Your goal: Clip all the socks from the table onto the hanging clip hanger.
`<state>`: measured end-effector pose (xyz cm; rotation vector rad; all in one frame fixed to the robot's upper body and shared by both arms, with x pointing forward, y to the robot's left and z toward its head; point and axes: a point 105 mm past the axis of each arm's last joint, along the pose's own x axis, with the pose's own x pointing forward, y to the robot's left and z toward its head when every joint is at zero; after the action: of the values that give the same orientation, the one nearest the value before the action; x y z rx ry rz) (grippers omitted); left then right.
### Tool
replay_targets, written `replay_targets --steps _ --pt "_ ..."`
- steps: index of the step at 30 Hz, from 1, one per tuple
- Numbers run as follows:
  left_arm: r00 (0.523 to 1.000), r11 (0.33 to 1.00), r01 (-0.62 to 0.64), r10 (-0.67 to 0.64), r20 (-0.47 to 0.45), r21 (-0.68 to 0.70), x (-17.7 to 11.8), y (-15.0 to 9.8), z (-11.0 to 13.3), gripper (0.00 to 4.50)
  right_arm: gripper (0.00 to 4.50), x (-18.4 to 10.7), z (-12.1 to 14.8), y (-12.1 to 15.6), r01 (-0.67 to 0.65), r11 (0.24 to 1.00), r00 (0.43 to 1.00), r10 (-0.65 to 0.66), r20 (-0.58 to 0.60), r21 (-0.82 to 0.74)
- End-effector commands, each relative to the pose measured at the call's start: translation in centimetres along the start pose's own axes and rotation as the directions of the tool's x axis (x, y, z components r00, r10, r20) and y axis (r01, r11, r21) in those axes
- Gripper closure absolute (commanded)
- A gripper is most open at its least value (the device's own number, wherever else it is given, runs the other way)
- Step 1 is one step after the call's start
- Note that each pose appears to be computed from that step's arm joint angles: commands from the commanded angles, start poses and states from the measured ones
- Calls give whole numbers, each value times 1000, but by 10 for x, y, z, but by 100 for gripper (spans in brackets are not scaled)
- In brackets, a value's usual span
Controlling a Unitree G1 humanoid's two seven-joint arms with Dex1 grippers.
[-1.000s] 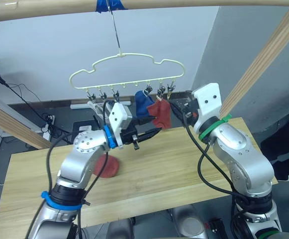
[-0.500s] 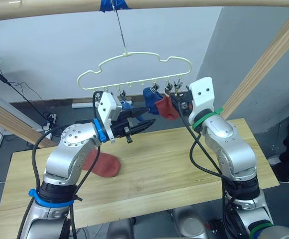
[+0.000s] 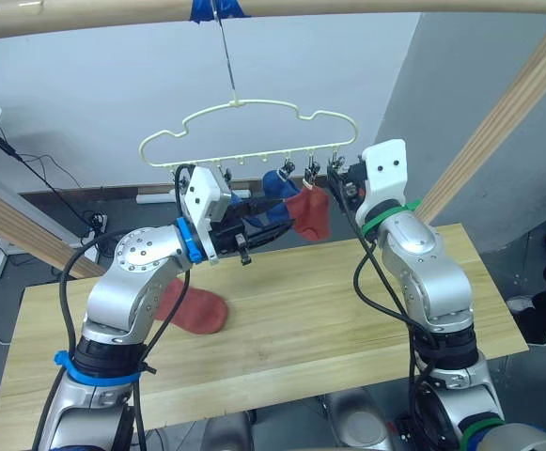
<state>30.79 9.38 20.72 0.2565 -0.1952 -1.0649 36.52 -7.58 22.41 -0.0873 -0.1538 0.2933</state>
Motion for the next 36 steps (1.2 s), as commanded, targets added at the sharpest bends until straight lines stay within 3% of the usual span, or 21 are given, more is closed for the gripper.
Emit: replay_targets --steps 1,8,36 --pt "1000 998 -6 4 30 56 -1 1 12 237 139 -2 19 -2 22 998 998 -25 52 62" --pt "1000 998 -5 3 29 62 0 2 13 237 139 -1 17 0 27 988 999 -30 19 151" --pt "1000 998 8 -10 24 64 3 0 9 237 139 -3 23 10 46 965 999 -50 9 257"
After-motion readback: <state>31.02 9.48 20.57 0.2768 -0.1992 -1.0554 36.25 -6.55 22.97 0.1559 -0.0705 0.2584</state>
